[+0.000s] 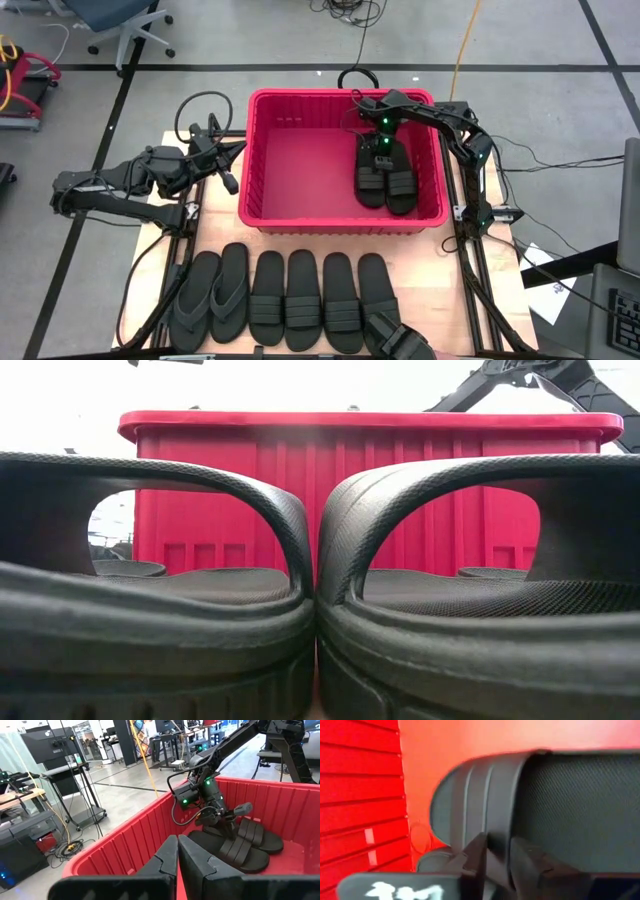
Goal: Pick and place slides into bin
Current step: Put the black slide into the red container
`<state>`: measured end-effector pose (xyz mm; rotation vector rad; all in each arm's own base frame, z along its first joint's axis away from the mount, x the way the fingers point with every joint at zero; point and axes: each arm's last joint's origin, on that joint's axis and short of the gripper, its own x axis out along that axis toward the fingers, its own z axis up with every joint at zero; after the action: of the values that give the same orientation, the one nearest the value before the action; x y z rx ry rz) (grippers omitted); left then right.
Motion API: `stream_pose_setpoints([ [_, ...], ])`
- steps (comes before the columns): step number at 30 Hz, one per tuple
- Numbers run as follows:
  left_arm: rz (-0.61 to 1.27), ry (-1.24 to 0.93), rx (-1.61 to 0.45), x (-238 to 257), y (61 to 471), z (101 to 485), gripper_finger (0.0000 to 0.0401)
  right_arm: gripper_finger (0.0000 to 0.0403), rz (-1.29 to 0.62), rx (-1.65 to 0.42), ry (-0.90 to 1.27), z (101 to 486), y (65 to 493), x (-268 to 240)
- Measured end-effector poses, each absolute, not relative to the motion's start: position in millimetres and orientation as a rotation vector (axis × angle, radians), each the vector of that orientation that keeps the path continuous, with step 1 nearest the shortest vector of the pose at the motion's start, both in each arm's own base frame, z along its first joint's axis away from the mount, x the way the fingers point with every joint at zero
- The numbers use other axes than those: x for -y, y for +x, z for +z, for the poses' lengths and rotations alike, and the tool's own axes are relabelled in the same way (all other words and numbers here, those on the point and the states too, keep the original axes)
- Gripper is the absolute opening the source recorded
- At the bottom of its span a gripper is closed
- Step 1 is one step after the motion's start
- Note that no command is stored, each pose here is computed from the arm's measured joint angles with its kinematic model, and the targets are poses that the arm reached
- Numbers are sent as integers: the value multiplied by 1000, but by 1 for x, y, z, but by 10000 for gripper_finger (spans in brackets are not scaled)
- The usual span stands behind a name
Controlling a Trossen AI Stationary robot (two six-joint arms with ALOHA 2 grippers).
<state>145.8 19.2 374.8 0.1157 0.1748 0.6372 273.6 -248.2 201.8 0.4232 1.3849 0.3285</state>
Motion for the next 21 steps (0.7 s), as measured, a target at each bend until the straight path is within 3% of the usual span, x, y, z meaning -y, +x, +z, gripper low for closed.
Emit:
stream_pose_setpoints([
  [7, 637, 116, -174, -19, 146, 375, 19, 127, 293, -1422, 410, 201, 273, 249],
  [13, 635, 143, -183, -19, 146, 375, 19, 143, 257, -1399, 406, 214, 277, 253],
  [18, 633, 162, -188, -19, 145, 375, 19, 132, 198, -1269, 300, 260, 278, 253],
  [21, 632, 180, -169, -19, 140, 378, 19, 117, 171, -1079, 254, 304, 277, 246],
])
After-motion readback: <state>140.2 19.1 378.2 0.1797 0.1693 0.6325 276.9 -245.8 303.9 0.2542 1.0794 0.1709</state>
